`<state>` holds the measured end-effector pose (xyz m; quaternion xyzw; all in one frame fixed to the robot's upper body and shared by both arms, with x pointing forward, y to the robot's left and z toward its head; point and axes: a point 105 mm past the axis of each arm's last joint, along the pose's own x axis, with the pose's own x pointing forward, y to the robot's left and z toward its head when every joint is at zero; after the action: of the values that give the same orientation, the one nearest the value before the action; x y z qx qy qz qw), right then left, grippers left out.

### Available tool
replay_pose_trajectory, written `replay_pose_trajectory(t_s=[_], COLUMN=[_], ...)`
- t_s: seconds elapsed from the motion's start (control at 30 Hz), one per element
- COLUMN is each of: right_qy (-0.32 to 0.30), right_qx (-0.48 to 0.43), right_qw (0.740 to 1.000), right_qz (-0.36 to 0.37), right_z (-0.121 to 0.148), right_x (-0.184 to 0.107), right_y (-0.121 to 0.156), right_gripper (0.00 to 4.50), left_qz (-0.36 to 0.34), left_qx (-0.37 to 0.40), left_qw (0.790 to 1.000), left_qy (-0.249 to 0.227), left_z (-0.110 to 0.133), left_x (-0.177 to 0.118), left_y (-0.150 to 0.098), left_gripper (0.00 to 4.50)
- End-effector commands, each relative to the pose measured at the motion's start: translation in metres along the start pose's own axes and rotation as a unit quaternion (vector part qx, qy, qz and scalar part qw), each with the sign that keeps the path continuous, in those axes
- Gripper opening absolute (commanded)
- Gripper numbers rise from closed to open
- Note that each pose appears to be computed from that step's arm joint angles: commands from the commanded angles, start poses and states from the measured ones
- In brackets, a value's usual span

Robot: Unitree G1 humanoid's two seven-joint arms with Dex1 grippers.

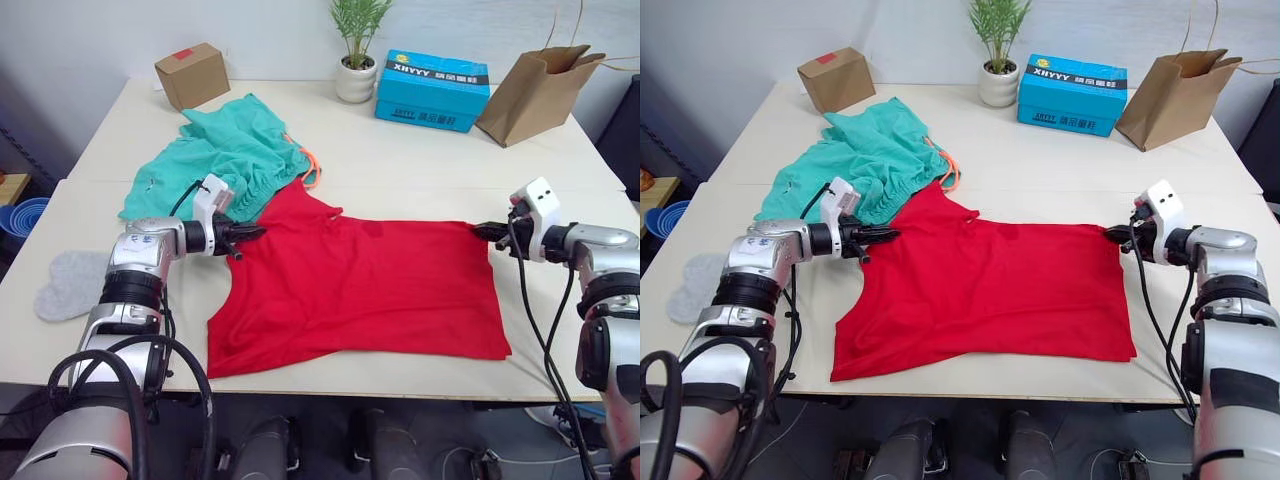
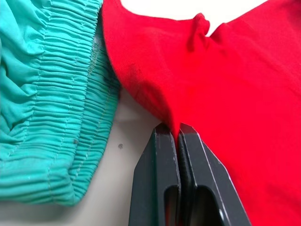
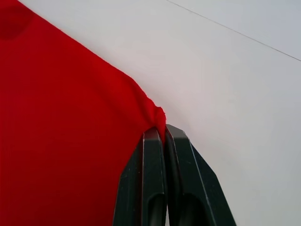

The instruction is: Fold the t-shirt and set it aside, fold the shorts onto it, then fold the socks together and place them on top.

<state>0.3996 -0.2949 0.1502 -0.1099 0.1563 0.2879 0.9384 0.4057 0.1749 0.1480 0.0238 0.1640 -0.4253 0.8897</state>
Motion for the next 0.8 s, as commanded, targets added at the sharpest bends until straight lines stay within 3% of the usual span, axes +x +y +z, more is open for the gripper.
replay_pose_trajectory(t_s=[0.03, 0.33, 0.47, 0.8], right_qy=[-0.042, -0.085, -0.069, -0.075], right_qx=[-0.025, -0.040, -0.045, -0.043], right_qw=[0.999, 0.996, 0.997, 0.996], right_qz=[0.000, -0.004, 0.004, 0.010], right_z=[0.013, 0.004, -0.016, -0.033], right_x=[-0.017, -0.028, -0.035, -0.037], right_y=[-0.006, -0.004, -0.001, 0.008], right_gripper=[0.04, 0.04, 0.04, 0.04], left_qz=[0.007, 0.005, 0.015, 0.019], left_qx=[0.040, 0.076, 0.089, 0.108], left_qw=[0.999, 0.995, 0.994, 0.993], left_qy=[-0.035, -0.061, -0.059, -0.047], left_z=[0.015, 0.013, 0.005, -0.011], left_x=[-0.011, -0.015, -0.020, -0.024], left_y=[-0.001, -0.009, -0.007, -0.010], left_gripper=[0.00, 0.00, 0.00, 0.00])
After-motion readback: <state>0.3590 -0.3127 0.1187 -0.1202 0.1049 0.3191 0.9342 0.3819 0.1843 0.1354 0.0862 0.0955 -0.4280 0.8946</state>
